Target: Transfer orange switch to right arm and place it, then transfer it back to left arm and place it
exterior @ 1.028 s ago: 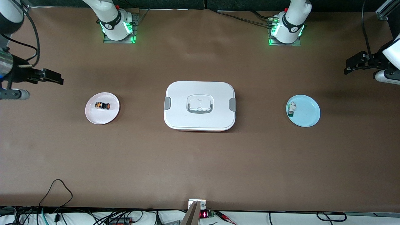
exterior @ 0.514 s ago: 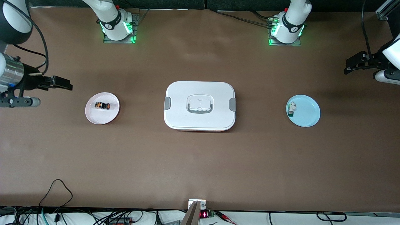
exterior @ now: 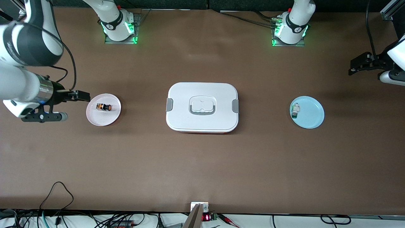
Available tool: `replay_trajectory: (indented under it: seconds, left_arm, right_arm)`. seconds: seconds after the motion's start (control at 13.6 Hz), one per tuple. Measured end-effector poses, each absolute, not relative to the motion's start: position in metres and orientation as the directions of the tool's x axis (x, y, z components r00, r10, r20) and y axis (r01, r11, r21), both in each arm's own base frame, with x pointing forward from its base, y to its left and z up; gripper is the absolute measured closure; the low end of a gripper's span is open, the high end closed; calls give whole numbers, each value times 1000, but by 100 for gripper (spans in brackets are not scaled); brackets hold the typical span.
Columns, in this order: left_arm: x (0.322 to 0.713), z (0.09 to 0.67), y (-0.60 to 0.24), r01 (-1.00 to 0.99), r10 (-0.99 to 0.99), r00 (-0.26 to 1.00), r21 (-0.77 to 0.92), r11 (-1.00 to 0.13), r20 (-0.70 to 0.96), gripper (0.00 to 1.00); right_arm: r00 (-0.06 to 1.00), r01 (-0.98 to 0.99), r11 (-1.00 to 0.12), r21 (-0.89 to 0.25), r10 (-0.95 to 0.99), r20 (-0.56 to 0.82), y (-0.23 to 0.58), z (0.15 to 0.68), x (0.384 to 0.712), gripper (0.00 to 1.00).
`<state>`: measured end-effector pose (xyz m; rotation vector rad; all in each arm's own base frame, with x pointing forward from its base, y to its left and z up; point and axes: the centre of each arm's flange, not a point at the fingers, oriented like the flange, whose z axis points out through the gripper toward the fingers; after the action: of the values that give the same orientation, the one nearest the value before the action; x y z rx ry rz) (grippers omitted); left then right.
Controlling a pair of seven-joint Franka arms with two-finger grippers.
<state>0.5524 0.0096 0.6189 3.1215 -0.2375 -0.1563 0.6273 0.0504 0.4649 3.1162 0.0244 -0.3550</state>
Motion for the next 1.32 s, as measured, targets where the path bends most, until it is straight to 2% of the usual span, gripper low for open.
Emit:
replay_trajectory:
  seconds: [0.44,0.96,1.32]
  left_arm:
    - [552,619,10,-151,-151,984,15,-988,-99,0]
    - [552,619,10,-151,-151,984,15,-988,-99,0]
    - [552,619,10,-151,-151,984,15,-988,-99,0]
  right_arm:
    - [976,5,-999,54,-7,-219,36,371,612,0]
    - [983,27,-999,36,20,-182,10,274,558,0]
    - [988,40,-999,30,35,-149,11,238,536,0]
